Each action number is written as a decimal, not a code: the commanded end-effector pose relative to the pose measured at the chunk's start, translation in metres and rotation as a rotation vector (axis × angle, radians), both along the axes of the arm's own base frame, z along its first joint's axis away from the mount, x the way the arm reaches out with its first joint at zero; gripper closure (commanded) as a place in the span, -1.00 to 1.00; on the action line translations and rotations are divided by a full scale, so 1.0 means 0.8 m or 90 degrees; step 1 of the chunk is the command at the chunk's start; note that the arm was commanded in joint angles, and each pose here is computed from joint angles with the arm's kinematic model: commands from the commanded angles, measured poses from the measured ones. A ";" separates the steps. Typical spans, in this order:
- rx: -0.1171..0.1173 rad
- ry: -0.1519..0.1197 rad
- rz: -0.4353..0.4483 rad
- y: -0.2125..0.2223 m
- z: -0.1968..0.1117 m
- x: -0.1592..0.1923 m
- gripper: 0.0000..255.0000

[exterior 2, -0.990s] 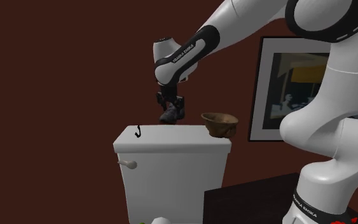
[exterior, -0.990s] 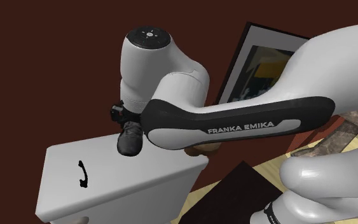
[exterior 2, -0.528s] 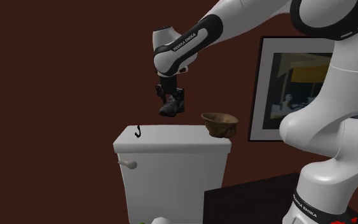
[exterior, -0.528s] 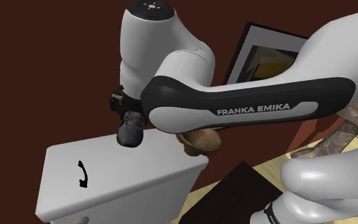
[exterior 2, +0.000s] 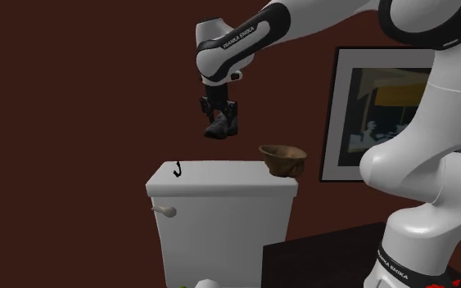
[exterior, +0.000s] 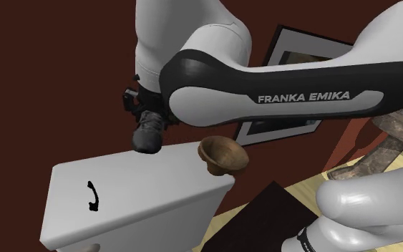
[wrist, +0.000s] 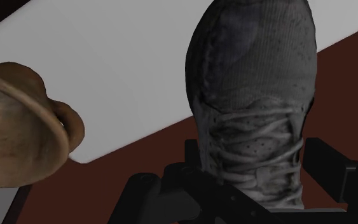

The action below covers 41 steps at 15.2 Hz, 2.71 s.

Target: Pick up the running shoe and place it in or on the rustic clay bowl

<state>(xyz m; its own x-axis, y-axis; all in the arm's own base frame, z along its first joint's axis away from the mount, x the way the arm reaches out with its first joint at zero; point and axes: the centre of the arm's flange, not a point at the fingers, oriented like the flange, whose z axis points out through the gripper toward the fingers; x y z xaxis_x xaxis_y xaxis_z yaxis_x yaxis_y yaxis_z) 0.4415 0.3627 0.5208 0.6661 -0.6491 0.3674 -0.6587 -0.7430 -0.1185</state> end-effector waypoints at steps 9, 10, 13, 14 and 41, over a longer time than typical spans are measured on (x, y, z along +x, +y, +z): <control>0.000 0.000 0.000 -0.013 0.056 -0.010 1.00; 0.000 0.000 0.000 -0.026 0.057 -0.020 1.00; 0.000 0.000 0.000 -0.065 0.058 -0.051 1.00; 0.000 0.000 0.000 -0.078 0.058 -0.061 1.00; 0.000 0.000 0.000 -0.232 -0.031 -0.179 1.00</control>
